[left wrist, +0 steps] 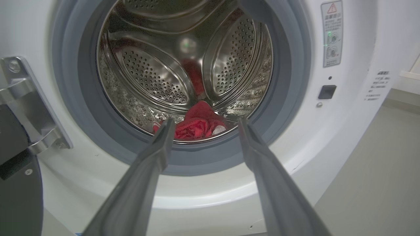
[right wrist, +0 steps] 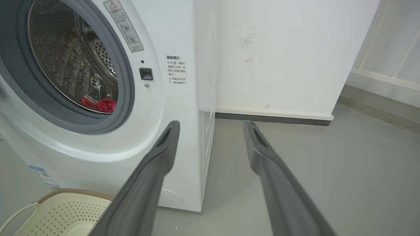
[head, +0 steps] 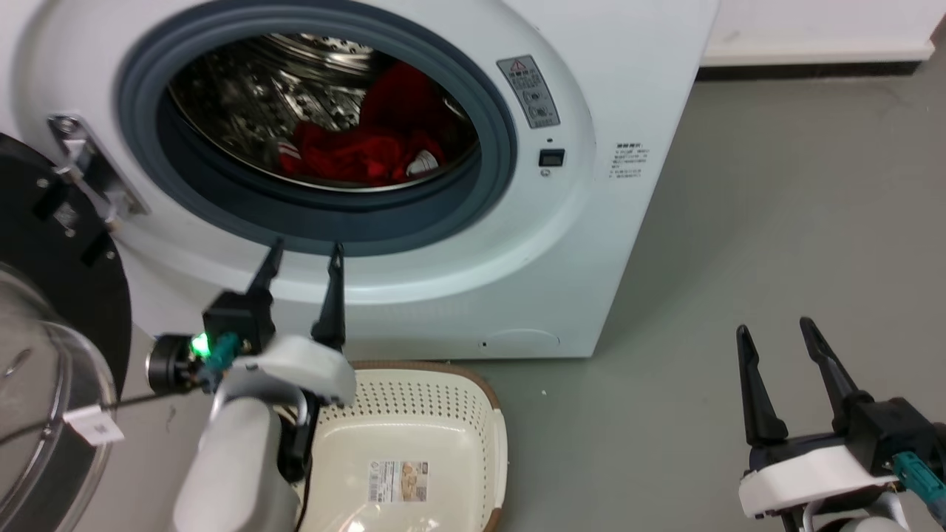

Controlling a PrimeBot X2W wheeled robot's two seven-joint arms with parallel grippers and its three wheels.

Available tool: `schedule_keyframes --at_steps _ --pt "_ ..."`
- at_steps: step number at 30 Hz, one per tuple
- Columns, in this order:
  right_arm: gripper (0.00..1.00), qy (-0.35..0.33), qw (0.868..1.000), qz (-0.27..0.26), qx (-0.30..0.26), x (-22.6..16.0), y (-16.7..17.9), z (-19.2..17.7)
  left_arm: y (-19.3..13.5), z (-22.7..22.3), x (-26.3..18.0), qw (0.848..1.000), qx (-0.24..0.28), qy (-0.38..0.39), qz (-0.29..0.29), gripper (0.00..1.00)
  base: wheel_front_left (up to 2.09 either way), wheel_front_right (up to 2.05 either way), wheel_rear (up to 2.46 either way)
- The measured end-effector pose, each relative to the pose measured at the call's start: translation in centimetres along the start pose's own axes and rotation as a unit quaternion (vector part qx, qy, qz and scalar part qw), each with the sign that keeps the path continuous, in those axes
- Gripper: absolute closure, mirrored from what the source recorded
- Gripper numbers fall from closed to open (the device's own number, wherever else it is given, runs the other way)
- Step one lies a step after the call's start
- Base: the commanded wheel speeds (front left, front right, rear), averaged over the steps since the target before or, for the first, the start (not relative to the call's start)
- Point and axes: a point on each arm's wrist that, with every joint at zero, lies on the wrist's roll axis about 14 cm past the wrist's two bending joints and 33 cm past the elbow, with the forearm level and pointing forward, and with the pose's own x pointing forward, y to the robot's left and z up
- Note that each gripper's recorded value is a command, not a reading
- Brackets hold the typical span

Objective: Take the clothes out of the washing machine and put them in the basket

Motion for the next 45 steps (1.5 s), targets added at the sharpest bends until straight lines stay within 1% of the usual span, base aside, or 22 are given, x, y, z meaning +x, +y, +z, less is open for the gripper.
schedule_keyframes --at_steps 1,2,7,13,20,26,32,33,34,36,37,41,45 --pt "0.00 0.000 1.000 -0.001 0.000 0.3 -0.1 -0.1 0.1 -0.1 0.8 1.000 -0.001 0.003 0.000 0.00 0.00 0.00 0.00" --pt "0.00 0.008 1.000 -0.006 0.001 1.0 -0.5 -0.9 0.7 -0.4 3.8 1.000 0.005 0.014 0.000 0.00 0.00 0.00 0.00" --pt "0.00 0.024 1.000 -0.017 0.005 2.1 -1.4 -2.6 1.8 -1.8 8.5 0.999 0.016 0.039 -0.001 0.00 0.00 0.00 0.00" --pt "0.00 0.047 0.998 -0.036 0.013 3.1 -2.8 -5.0 2.5 -4.8 13.8 0.996 0.035 0.083 -0.012 0.00 0.00 0.00 0.00" --pt "0.00 0.086 0.994 -0.065 0.025 2.9 -4.6 -8.0 2.3 -9.2 18.9 0.987 0.056 0.144 -0.034 0.00 0.00 0.00 0.00" --pt "0.00 0.107 0.990 -0.090 0.031 2.4 -6.2 -9.5 1.9 -12.9 22.5 0.979 0.062 0.191 -0.045 0.00 0.00 0.00 0.00" --pt "0.00 0.134 0.984 -0.113 0.036 1.5 -7.4 -11.1 1.1 -15.0 26.2 0.972 0.073 0.219 -0.055 0.00 0.00 0.00 0.00" --pt "0.00 0.134 0.984 -0.113 0.036 1.5 -7.4 -11.1 1.1 -15.0 26.2 0.972 0.073 0.219 -0.055 0.00 0.00 0.00 0.00" --pt "0.00 0.145 0.982 -0.118 0.038 1.3 -7.6 -11.8 1.1 -15.7 27.3 0.969 0.075 0.231 -0.055 0.00 0.00 0.00 0.00" --pt "0.00 0.149 0.981 -0.120 0.038 1.2 -7.7 -12.1 1.1 -16.2 27.6 0.966 0.078 0.240 -0.056 0.00 0.00 0.00 0.00" --pt "0.00 0.156 0.979 -0.124 0.041 1.0 -7.9 -12.5 0.9 -17.4 28.1 0.960 0.081 0.261 -0.058 0.00 0.00 0.00 0.00" --pt "0.00 0.167 0.976 -0.130 0.043 0.6 -8.1 -13.1 1.1 -19.2 28.9 0.949 0.093 0.298 -0.056 0.00 0.00 0.00 0.00" --pt "0.00 0.175 0.974 -0.139 0.043 0.1 -8.6 -13.5 1.3 -21.3 28.8 0.930 0.111 0.345 -0.056 0.00 0.00 0.00 0.00"
